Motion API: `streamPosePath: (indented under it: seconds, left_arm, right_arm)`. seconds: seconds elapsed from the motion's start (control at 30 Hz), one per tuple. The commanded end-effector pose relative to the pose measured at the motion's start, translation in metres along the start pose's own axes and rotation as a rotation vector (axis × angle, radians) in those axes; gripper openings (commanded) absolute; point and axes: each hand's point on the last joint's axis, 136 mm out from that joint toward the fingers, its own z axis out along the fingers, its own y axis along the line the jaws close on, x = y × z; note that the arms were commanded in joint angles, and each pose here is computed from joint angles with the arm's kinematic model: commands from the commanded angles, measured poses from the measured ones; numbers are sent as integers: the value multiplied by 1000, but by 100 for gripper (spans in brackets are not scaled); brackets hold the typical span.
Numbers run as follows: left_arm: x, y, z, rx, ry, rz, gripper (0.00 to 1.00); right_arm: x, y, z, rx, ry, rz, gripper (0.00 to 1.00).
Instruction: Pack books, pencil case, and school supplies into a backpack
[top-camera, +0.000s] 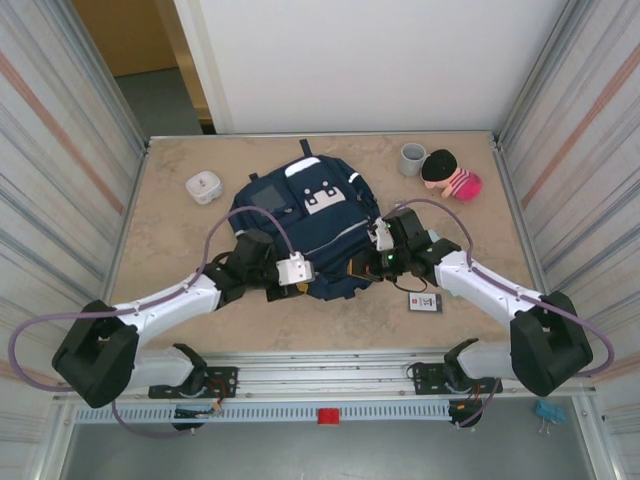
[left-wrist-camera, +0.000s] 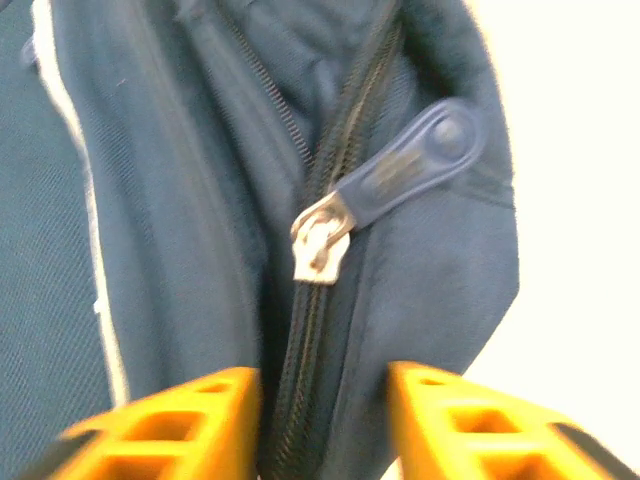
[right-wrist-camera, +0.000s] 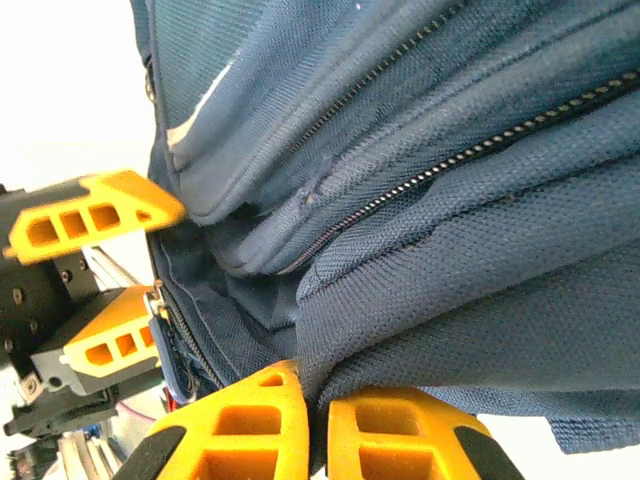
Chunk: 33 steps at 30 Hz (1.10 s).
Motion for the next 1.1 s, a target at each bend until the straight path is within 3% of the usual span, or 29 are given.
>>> streamPosePath:
  seconds: [0.0,0.17,0.43,0.5,0.6,0.8,0.9,1.07]
  left_arm:
    - [-16,-8,0,6,-58,-4,16]
    - [-36,-13,-6,-65,-226,-104,9]
    - [-21,-26,-2,-72,-254,-160,6]
    - [-18,-27,0,-72,-253,-165,6]
    - [-18,-29,1,-56,-250,-168,5]
    - [-22,-31,4,-4,-237,-221,4]
    - [-26,-31,4,15,-237,-251,4]
    - [-34,-31,3,47,-255,-293,4]
  right_arm:
    - [7,12,-9,-68,21,-64,5]
    - [15,-1,-12,-39,18,-51,5]
    - [25,-19,-8,12,40,-32,8]
    - [23,-20,-12,38,28,-36,15]
    - [18,-16,-24,92,-3,-76,33]
    - [21,1,-67,231,-100,-192,48]
    - [33,20,-76,202,-136,-205,48]
    - [54,53,-42,28,-114,-167,47]
